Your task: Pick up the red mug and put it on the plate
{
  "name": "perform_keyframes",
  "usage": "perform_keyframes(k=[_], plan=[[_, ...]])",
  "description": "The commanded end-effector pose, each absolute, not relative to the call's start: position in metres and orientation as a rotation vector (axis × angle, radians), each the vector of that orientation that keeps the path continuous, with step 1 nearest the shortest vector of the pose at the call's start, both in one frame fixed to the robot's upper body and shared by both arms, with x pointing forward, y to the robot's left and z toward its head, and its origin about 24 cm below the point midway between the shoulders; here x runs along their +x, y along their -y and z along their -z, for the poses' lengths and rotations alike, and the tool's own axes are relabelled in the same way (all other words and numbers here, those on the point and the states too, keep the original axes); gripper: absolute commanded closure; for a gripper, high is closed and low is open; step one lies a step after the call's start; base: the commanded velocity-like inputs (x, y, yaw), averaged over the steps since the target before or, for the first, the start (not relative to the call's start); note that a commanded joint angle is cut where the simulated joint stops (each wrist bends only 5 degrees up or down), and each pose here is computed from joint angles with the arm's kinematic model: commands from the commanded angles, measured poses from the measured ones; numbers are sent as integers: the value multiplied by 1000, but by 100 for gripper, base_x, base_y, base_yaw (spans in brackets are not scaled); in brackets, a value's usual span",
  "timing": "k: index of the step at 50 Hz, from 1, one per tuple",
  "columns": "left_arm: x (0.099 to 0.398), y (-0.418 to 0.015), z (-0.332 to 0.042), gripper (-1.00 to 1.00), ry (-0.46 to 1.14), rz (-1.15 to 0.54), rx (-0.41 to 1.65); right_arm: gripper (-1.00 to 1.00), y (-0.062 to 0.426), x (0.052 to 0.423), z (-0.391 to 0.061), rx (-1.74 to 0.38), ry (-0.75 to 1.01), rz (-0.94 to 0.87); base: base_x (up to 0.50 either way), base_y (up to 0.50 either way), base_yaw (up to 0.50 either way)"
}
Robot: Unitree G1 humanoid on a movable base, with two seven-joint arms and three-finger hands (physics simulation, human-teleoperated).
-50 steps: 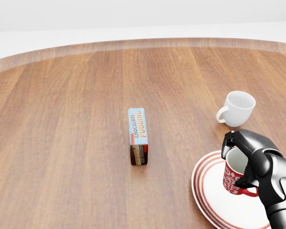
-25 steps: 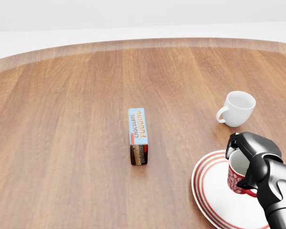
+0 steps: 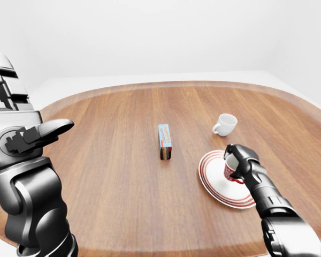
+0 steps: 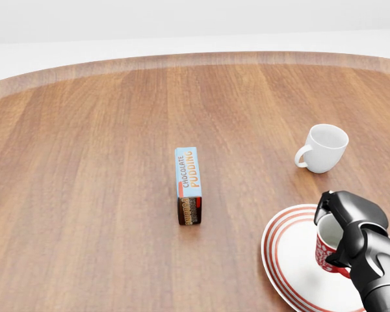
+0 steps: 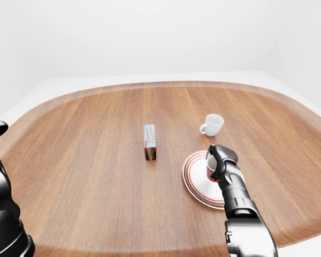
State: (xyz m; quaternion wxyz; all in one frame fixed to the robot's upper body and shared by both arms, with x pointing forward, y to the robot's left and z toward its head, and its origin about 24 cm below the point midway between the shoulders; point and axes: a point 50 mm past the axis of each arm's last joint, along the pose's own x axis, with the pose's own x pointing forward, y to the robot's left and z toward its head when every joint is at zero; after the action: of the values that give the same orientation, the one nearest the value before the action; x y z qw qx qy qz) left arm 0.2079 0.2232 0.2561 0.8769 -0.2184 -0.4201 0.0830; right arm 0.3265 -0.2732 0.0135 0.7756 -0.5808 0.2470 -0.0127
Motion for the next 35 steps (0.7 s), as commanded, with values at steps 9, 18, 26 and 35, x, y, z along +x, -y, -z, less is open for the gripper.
perform_keyframes(k=[9, 18, 26, 35], plan=[[208, -224, -256, -100, 875, -175, -452, 100, 276, 326, -12, -1262, -516, 85, 0, 0, 0], [209, -225, -255, -100, 870, -178, -450, 100, 275, 325, -9, -1268, -527, 82, 0, 0, 0], [209, -224, -255, -100, 869, -177, -450, 100, 275, 324, -6, -1269, -539, 86, 0, 0, 0], [209, -225, -254, -100, 868, -180, -448, 100, 275, 325, -7, -1276, -531, 88, 0, 0, 0]])
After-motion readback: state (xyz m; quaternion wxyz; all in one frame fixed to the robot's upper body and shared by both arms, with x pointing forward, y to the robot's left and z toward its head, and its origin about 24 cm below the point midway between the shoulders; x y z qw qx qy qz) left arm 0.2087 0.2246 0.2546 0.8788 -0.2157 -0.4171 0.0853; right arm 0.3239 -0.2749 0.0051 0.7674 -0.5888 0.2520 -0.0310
